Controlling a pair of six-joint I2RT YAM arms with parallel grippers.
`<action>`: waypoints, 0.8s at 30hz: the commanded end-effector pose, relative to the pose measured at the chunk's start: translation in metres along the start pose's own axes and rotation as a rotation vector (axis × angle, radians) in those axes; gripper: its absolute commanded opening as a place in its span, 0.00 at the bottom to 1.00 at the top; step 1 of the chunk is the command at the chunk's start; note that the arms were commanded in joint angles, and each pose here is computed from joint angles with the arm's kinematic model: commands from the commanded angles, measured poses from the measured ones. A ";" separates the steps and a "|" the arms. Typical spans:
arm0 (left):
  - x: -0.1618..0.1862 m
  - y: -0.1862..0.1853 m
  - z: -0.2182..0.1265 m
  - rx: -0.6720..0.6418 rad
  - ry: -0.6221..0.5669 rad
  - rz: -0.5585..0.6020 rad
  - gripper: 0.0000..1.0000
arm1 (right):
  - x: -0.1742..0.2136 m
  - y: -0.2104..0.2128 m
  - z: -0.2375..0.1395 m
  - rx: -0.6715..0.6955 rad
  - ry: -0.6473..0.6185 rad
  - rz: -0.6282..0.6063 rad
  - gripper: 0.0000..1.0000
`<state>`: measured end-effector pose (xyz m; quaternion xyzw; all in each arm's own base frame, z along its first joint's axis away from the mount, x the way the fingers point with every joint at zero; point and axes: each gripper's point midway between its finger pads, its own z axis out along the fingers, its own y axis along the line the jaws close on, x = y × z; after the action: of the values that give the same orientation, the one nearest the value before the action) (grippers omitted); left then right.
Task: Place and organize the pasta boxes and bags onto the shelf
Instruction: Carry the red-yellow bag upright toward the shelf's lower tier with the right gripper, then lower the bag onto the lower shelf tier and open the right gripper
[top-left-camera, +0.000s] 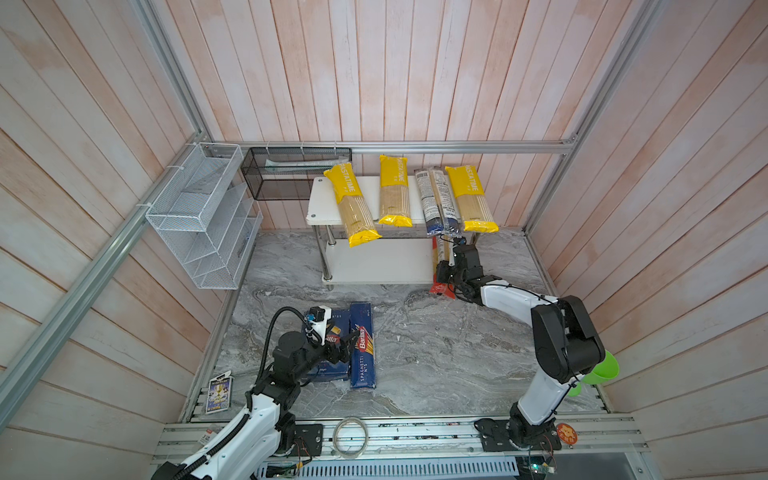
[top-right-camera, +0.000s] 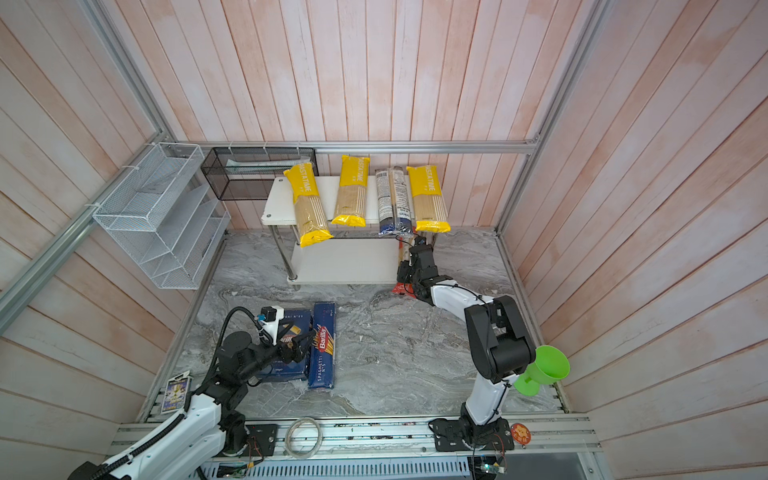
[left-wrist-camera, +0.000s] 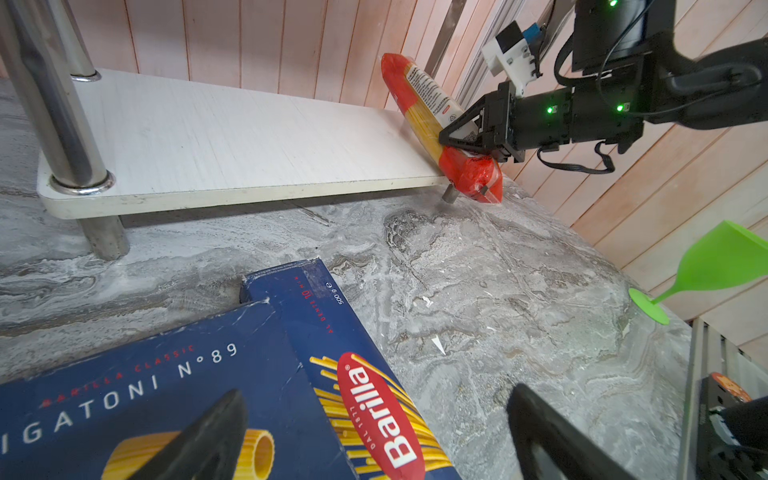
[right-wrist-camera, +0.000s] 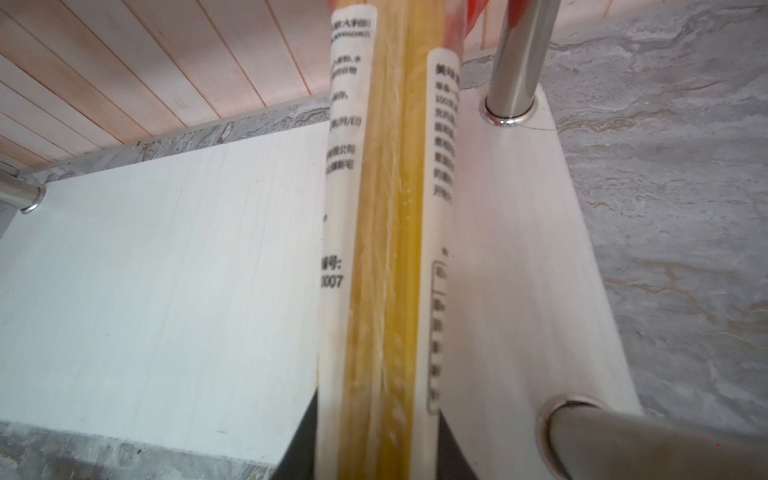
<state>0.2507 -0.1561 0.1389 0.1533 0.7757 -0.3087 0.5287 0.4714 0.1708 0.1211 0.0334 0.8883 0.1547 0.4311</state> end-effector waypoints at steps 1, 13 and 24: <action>-0.017 -0.004 0.001 0.004 -0.037 0.024 1.00 | -0.060 0.027 -0.011 -0.092 -0.181 0.018 0.27; -0.016 -0.004 0.001 0.010 -0.035 0.025 1.00 | -0.047 0.033 -0.025 -0.146 -0.157 0.011 0.52; -0.016 -0.005 0.001 0.010 -0.037 0.025 1.00 | 0.009 0.044 -0.087 -0.174 -0.083 -0.033 0.52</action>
<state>0.2511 -0.1560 0.1389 0.1527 0.7761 -0.3079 0.5287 0.4162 0.1931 0.1772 -0.0054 0.8491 0.2247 0.4780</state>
